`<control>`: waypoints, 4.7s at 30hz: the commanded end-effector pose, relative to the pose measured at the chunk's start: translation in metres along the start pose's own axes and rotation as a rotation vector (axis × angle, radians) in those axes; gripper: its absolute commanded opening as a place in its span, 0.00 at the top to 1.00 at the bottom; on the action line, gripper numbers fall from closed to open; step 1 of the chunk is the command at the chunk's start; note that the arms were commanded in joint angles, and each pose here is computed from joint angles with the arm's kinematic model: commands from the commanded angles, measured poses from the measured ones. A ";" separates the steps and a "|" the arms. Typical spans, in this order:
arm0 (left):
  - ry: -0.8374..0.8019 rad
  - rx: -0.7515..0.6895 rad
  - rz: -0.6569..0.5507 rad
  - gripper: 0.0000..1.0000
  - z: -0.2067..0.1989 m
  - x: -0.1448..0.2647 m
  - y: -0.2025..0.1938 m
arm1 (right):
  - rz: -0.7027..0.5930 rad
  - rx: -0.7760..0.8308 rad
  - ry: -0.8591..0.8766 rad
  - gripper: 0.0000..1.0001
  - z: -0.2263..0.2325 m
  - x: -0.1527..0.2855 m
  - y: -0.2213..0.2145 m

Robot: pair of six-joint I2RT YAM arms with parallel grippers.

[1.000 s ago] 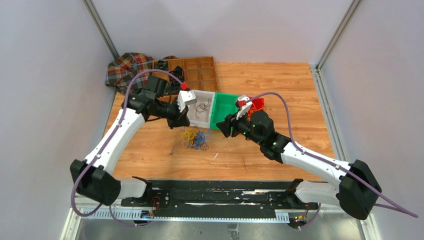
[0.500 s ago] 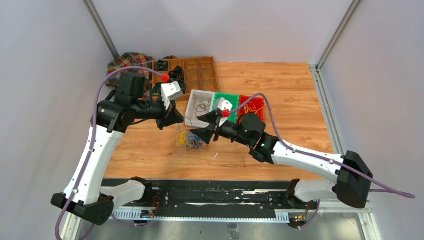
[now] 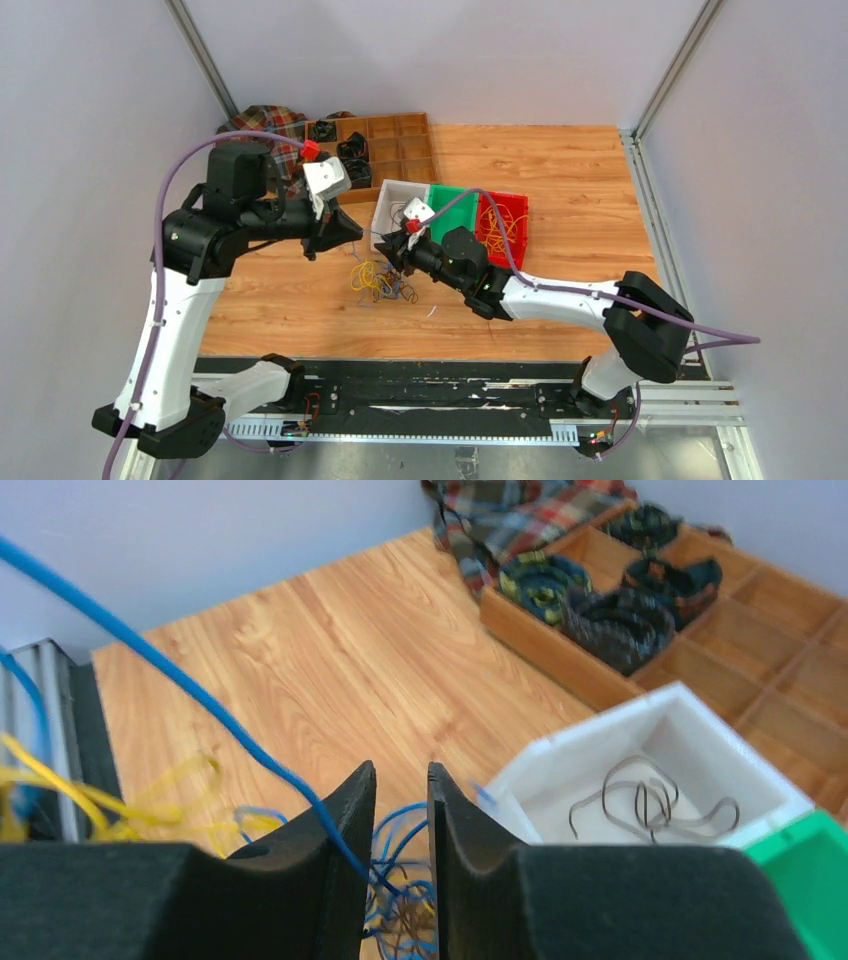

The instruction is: Untangle the cables

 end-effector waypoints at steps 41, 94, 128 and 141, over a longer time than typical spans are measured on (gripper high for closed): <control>1.027 -0.715 -0.819 0.99 -0.003 0.165 0.199 | 0.066 -0.211 -0.275 0.75 -0.014 0.054 -0.091; 0.183 -0.264 -0.292 1.00 0.112 -0.157 0.068 | -0.016 -0.260 -0.858 0.62 -0.131 0.159 0.002; 0.146 -0.406 0.291 1.00 0.143 -0.261 -0.037 | 0.018 -0.279 -0.913 0.63 -0.137 0.175 -0.012; 0.097 -0.311 0.308 1.00 0.147 -0.330 -0.071 | 0.001 -0.301 -0.941 0.63 -0.141 0.187 -0.006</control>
Point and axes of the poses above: each gripper's point midway between its finger pads, its own x axis back along the fingers, its own z axis along the line the jaws close on, y = z × x, the point moved 10 cm from there along x, back along the fingers, and after that the axes turned 3 degrees about -x, right-handed, at the moved point
